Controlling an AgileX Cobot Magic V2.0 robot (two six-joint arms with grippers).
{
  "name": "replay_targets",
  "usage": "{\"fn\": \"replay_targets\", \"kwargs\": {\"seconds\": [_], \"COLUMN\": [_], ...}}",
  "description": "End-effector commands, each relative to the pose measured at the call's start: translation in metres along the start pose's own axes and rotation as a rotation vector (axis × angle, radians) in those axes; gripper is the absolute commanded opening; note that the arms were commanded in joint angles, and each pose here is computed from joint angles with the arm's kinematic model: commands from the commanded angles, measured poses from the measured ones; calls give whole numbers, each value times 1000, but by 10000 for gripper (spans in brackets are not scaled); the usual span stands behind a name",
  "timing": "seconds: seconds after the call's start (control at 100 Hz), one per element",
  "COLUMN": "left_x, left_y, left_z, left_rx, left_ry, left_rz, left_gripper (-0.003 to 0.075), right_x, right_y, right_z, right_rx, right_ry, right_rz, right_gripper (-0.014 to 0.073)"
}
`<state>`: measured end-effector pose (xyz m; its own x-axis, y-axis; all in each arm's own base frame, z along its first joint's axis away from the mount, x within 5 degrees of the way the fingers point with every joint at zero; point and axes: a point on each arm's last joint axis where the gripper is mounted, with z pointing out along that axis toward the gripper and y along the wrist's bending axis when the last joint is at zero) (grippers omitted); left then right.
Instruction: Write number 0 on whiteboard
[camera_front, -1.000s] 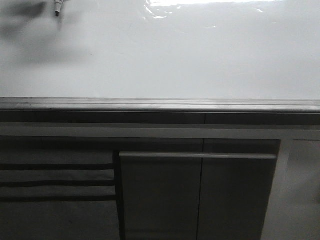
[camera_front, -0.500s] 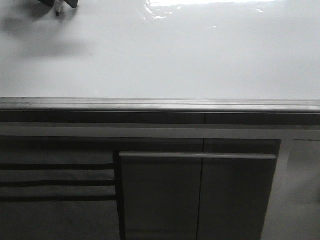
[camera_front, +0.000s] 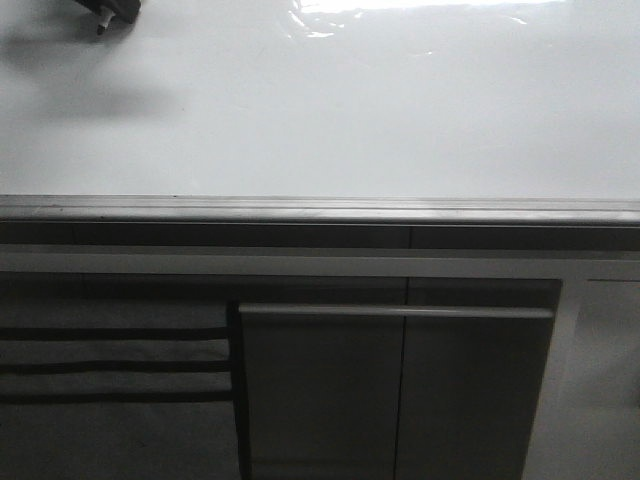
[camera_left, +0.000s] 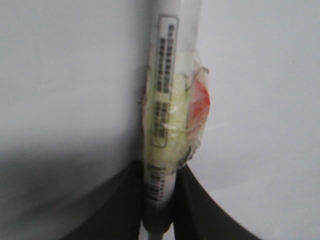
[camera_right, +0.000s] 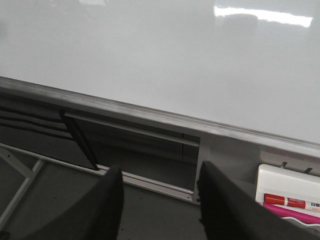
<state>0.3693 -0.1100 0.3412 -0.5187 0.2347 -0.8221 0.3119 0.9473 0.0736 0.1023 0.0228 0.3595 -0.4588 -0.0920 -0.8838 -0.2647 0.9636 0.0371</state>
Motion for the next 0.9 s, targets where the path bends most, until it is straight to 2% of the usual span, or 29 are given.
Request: {"fn": "replay_targets", "kwargs": {"seconds": [0.0,0.07,0.22,0.34,0.53,0.73,0.89], "left_x": [-21,-19,-11,-4,13,50,80], "left_y": [1,-2,-19,-39,-69,-92,-124], "left_z": [-33,-44,-75,-101,-137,-162,-171], "left_rx": [-9,1,62,135,244,365,564], "left_ry": [-87,-47,79,141,126,154,179], "left_rz": [53,125,314,394,510,595,730], "left_gripper": [-20,-20,-20,-20,-20,-20,-20], "right_x": [-14,-14,-14,-20,-36,-47,-48], "right_y": [0,2,12,22,42,60,81], "right_z": [-5,-5,0,7,20,37,51], "right_rx": [7,-13,-115,-208,-348,-431,-551], "right_ry": [-79,-72,-30,2,57,110,193], "right_rz": [0,2,-77,-145,-274,-430,-601], "right_gripper": [308,308,308,308,308,308,308]}}
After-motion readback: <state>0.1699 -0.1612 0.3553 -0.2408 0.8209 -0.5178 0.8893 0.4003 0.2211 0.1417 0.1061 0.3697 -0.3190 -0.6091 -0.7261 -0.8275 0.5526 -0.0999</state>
